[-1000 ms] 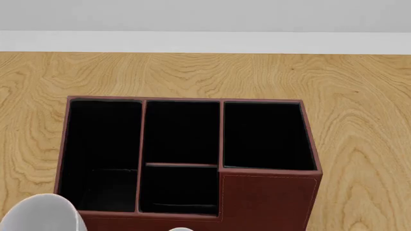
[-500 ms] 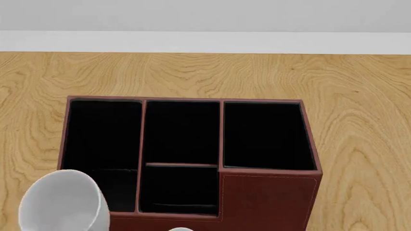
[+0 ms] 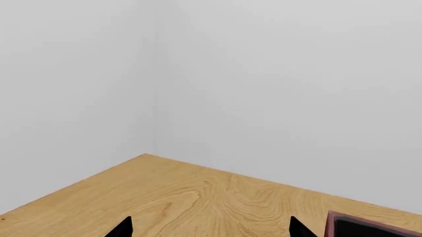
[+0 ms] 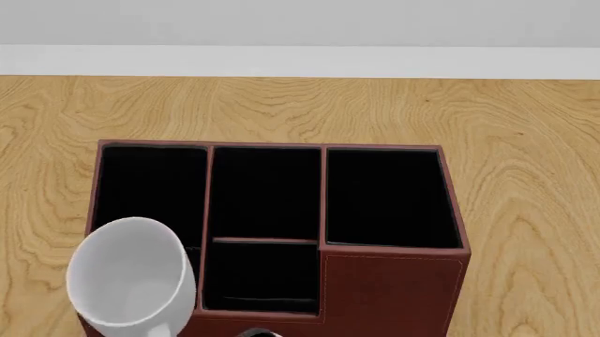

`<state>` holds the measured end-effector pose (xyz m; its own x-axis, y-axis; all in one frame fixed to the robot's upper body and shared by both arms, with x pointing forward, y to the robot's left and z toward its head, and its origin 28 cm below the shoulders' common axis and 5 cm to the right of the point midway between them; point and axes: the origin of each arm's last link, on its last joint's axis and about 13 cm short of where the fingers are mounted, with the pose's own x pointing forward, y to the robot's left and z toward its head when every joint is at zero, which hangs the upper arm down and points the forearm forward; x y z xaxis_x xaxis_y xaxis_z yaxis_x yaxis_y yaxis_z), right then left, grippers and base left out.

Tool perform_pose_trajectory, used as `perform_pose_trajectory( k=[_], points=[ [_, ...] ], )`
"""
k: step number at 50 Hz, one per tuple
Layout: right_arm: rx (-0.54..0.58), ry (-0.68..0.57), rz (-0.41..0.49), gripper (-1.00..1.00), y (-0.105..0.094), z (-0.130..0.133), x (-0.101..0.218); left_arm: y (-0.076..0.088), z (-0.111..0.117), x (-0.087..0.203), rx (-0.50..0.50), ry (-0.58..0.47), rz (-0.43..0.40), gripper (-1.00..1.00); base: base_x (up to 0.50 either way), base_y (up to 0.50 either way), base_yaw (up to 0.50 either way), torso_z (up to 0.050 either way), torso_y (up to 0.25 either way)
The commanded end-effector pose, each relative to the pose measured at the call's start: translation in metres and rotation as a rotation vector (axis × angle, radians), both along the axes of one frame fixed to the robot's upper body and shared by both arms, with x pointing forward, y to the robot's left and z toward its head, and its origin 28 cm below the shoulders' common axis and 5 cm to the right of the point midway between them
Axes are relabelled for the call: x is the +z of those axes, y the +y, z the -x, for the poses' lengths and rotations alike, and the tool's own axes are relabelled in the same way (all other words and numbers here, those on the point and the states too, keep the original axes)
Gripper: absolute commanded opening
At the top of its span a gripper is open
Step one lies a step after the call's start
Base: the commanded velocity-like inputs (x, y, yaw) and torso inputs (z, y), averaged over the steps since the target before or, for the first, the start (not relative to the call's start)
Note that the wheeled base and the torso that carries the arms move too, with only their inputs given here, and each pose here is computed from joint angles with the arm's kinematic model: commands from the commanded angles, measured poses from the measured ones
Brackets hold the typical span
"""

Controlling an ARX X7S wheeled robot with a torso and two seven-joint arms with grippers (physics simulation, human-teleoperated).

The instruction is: Pick up the white mug and place it to the right of the caddy.

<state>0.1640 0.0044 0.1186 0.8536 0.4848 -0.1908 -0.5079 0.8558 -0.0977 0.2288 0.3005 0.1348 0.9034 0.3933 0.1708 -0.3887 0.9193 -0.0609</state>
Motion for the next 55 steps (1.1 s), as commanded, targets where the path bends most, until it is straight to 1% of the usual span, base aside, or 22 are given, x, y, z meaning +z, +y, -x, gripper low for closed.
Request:
perform_pose_trajectory(
  k=[1, 20, 44, 55],
  points=[
    [-0.048, -0.041, -0.002, -1.0, -0.007, -0.005, 0.009, 0.0, 0.0, 0.0, 0.004, 0.0, -0.006, 1.0, 0.0, 0.0, 0.0, 0.0, 0.0],
    [-0.106, -0.066, 0.0, -1.0, -0.019, -0.009, 0.021, 0.0, 0.0, 0.0, 0.002, -0.001, -0.004, 1.0, 0.0, 0.0, 0.0, 0.0, 0.001],
    [-0.211, -0.114, -0.008, -1.0, -0.042, -0.007, 0.045, 0.001, 0.0, -0.001, 0.001, 0.001, 0.001, 1.0, 0.0, 0.0, 0.0, 0.0, 0.0],
    [-0.236, -0.127, -0.007, -1.0, -0.048, -0.008, 0.054, -0.001, -0.001, -0.001, -0.006, 0.002, -0.003, 1.0, 0.0, 0.0, 0.0, 0.0, 0.001]
  ],
)
